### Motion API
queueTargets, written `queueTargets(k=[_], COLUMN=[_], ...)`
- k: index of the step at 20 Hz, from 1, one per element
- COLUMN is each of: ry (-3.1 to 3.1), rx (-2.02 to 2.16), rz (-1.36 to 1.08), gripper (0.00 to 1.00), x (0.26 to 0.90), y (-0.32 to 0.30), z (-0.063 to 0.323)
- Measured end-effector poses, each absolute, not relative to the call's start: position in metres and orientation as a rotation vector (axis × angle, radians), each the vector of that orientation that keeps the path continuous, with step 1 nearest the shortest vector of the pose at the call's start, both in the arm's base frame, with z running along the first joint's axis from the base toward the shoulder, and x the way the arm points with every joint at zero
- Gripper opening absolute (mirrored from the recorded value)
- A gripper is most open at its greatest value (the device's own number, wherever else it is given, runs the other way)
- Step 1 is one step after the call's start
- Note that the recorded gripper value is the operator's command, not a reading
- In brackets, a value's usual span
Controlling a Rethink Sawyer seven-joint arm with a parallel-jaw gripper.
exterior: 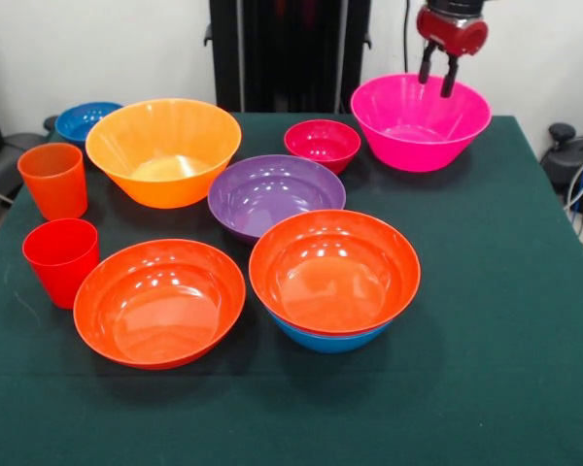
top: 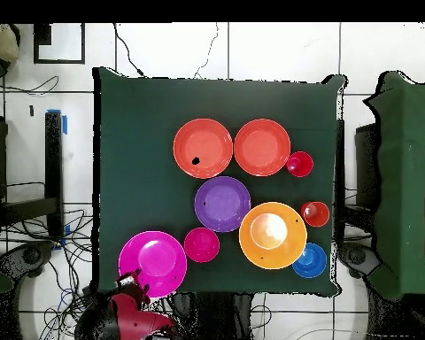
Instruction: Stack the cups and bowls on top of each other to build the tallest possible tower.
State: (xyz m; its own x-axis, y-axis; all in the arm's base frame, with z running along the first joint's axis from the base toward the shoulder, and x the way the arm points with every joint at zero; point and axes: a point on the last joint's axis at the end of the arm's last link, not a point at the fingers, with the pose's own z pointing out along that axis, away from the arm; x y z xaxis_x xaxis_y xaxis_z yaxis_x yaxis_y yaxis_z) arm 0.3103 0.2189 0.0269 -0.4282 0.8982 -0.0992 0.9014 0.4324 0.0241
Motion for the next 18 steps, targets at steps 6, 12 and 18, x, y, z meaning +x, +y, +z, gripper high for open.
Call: queueTargets(k=[6,12,18], ry=[2.544,2.505,2.451], rx=[1.700,1.739,1.748], rz=[-0.031,0.015,0.078], gripper=[1.00,1.00,1.00], x=[0.309,0.319,0.342], y=[0.230,0.240,0.256], z=[0.020,0.016,0.001])
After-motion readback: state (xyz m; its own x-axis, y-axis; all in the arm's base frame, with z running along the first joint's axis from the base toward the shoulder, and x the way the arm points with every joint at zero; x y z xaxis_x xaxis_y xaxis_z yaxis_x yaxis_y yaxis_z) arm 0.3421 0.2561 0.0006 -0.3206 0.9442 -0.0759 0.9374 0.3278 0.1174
